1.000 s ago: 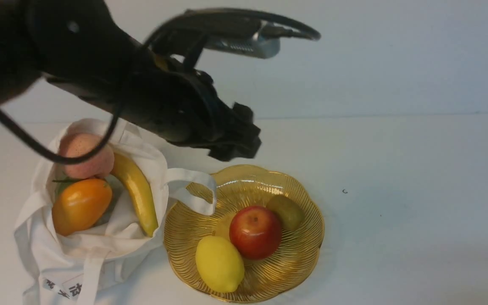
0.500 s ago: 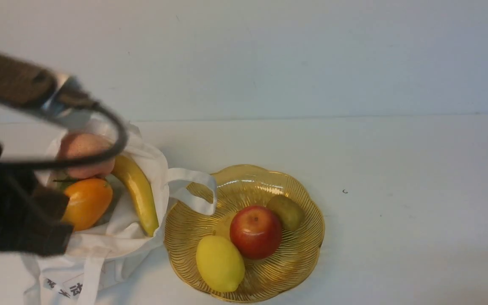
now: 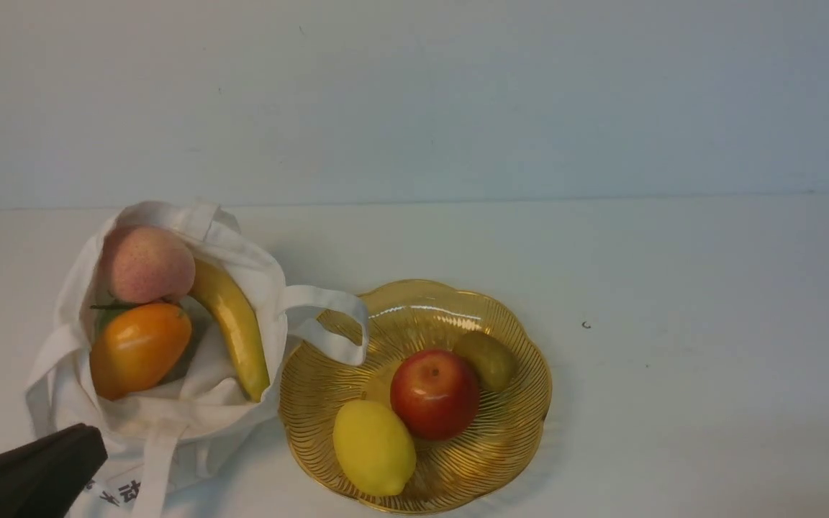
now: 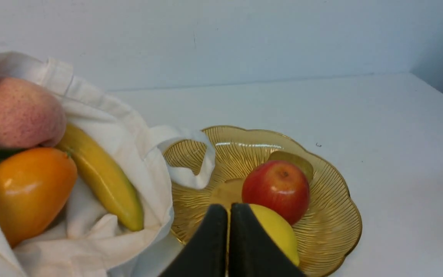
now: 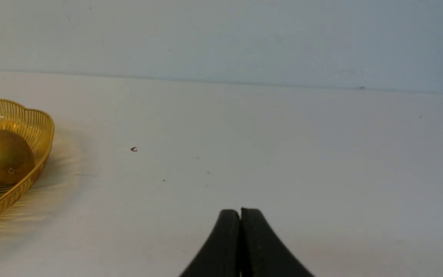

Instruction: Take the fruit out of the cloth bag on the white table and place them on a plate.

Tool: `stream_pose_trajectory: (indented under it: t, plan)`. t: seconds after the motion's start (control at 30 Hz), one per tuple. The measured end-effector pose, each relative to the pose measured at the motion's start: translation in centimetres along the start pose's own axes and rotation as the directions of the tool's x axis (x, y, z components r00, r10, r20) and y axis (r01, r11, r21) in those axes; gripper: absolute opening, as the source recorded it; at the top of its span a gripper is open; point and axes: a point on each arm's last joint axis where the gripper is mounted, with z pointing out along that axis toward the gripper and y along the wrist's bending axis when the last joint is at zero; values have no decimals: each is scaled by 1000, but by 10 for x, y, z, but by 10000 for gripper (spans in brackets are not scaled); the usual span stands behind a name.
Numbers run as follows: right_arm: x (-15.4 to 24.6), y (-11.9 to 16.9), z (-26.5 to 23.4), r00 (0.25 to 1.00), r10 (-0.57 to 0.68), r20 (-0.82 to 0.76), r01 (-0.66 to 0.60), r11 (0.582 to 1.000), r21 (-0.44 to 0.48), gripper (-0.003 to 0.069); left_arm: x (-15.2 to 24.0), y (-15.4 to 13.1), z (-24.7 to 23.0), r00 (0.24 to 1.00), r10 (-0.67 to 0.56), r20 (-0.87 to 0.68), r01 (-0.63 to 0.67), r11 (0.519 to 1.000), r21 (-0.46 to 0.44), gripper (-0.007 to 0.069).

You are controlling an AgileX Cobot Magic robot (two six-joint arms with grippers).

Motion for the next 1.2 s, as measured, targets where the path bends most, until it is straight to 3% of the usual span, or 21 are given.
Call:
stream_pose_trajectory:
  t: [0.63, 0.77, 1.0, 1.2]
  plan:
    - [0, 0, 0, 1000, 0, 0, 0, 1000, 0, -15, 51, 13, 12, 995, 32, -95, -37, 998, -48, -8]
    - [0, 0, 0, 1000, 0, 0, 0, 1000, 0, -15, 73, 22, 11, 998, -25, -55, 18, 993, -120, -8]
    - [0, 0, 0, 1000, 0, 0, 0, 1000, 0, -15, 79, 35, 0, 995, 47, 85, -17, 946, -322, -8]
    - [0, 0, 0, 1000, 0, 0, 0, 1000, 0, -15, 85, 42, -3, 999, 13, 33, 3, 894, -449, -8]
